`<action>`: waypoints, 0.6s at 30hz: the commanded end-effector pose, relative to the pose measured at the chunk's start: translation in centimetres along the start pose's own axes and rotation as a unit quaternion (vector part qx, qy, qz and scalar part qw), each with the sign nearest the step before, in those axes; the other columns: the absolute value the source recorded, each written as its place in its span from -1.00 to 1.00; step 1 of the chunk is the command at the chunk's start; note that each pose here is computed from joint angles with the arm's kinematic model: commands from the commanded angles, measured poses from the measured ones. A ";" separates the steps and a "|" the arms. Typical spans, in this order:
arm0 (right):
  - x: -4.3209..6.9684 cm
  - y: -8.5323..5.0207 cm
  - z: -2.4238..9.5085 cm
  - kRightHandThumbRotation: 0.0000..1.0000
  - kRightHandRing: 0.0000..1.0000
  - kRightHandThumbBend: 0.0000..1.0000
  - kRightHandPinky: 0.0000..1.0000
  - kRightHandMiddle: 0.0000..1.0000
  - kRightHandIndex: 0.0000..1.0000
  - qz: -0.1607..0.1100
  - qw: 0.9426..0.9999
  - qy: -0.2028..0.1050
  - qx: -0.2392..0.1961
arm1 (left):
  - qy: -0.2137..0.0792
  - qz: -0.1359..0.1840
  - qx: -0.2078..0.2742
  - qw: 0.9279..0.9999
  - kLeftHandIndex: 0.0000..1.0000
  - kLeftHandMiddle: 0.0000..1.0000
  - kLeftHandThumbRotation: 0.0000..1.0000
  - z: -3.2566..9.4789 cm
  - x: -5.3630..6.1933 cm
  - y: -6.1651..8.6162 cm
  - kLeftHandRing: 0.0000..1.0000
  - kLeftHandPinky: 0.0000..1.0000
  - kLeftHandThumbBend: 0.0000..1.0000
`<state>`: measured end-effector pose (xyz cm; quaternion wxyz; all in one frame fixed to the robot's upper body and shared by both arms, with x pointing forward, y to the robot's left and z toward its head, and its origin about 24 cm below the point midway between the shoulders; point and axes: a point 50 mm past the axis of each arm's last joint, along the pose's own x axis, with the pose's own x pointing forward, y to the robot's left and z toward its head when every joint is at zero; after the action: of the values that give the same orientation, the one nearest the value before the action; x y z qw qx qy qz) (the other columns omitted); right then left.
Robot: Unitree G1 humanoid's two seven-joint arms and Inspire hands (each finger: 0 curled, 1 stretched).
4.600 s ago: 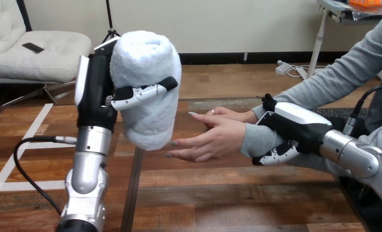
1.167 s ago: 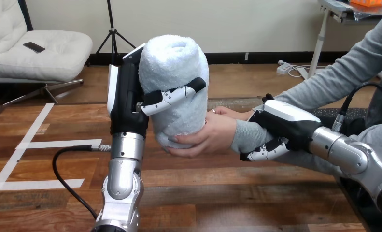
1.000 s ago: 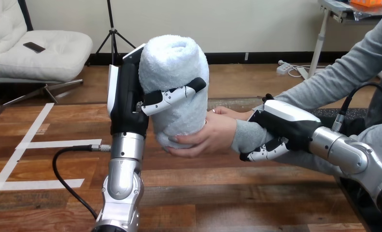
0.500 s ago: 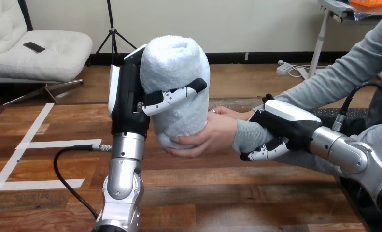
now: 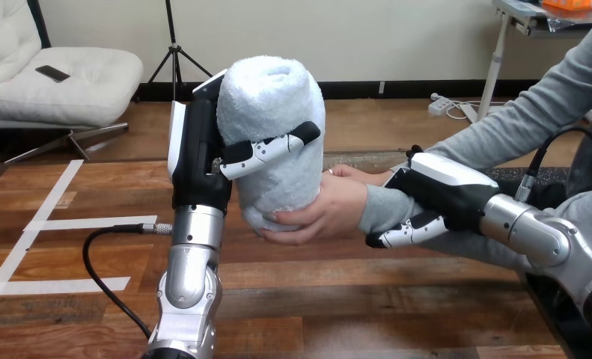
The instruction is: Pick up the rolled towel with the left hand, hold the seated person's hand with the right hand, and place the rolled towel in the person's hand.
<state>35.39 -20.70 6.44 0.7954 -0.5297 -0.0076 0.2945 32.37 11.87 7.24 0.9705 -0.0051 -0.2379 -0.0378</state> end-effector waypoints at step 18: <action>1.0 -5.6 3.2 0.20 -0.23 0.90 -0.25 -0.16 -0.12 -0.075 0.995 -0.054 -0.026 | -0.041 -0.020 0.001 0.999 -0.18 -0.19 -1.00 1.6 1.6 -0.6 -0.26 -0.33 0.29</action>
<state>36.17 -20.32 7.82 0.7944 -0.5342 -0.0227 0.2883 32.38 11.92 7.26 0.9704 -0.0041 -0.2384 -0.0386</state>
